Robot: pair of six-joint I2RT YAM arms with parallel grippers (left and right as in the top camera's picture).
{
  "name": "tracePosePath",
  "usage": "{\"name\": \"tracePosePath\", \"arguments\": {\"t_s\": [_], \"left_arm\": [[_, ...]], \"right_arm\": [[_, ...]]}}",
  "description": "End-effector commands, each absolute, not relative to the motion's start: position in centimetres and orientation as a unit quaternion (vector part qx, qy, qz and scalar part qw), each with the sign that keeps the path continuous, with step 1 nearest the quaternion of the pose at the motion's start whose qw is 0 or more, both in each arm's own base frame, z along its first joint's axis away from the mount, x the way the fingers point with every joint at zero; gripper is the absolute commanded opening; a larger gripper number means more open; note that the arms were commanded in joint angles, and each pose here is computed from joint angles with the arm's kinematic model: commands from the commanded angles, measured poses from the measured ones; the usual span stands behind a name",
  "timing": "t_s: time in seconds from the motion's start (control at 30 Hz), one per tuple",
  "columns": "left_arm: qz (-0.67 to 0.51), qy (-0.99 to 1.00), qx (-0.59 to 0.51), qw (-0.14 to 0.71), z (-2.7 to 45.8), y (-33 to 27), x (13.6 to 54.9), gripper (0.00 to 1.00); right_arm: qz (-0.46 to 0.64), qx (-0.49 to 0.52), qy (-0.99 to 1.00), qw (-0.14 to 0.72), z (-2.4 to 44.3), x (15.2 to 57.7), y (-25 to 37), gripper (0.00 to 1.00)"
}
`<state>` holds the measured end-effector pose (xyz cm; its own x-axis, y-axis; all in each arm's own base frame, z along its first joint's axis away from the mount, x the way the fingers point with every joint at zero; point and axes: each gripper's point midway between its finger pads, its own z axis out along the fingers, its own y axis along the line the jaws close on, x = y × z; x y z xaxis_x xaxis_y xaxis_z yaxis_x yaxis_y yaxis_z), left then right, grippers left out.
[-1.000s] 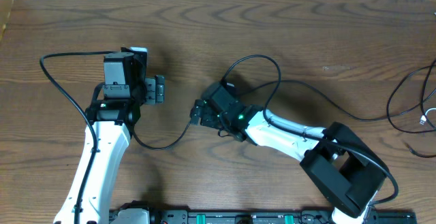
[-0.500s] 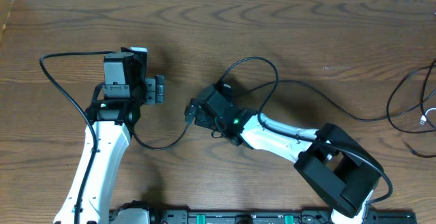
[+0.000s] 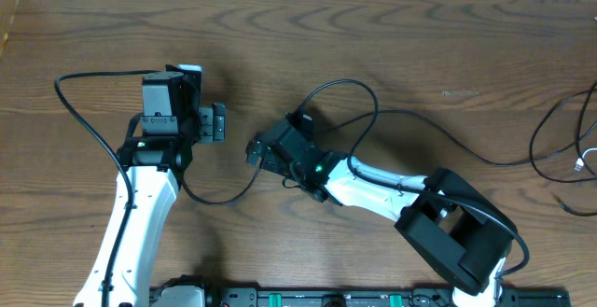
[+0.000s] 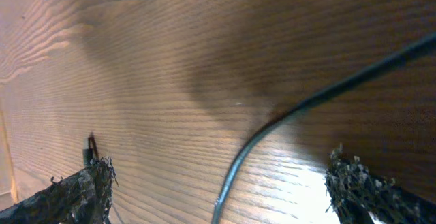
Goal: Untangle cables
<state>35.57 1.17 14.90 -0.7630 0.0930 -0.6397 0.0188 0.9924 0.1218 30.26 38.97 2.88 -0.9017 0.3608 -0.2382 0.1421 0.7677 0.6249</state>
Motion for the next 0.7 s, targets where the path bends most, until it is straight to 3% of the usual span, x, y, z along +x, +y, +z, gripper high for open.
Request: {"name": "tracePosePath", "arguments": {"t_s": [0.0, 0.67], "left_arm": [[0.057, 0.937, 0.026, 0.344, 15.0, 1.4, 35.4, 0.92], [0.057, 0.937, 0.026, 0.344, 15.0, 1.4, 35.4, 0.92]], "right_arm": [[0.275, 0.147, 0.937, 0.155, -0.8, 29.2, 37.9, 0.99], [0.298, 0.167, 0.924, 0.169, -0.5, 30.0, 38.8, 0.99]]}}
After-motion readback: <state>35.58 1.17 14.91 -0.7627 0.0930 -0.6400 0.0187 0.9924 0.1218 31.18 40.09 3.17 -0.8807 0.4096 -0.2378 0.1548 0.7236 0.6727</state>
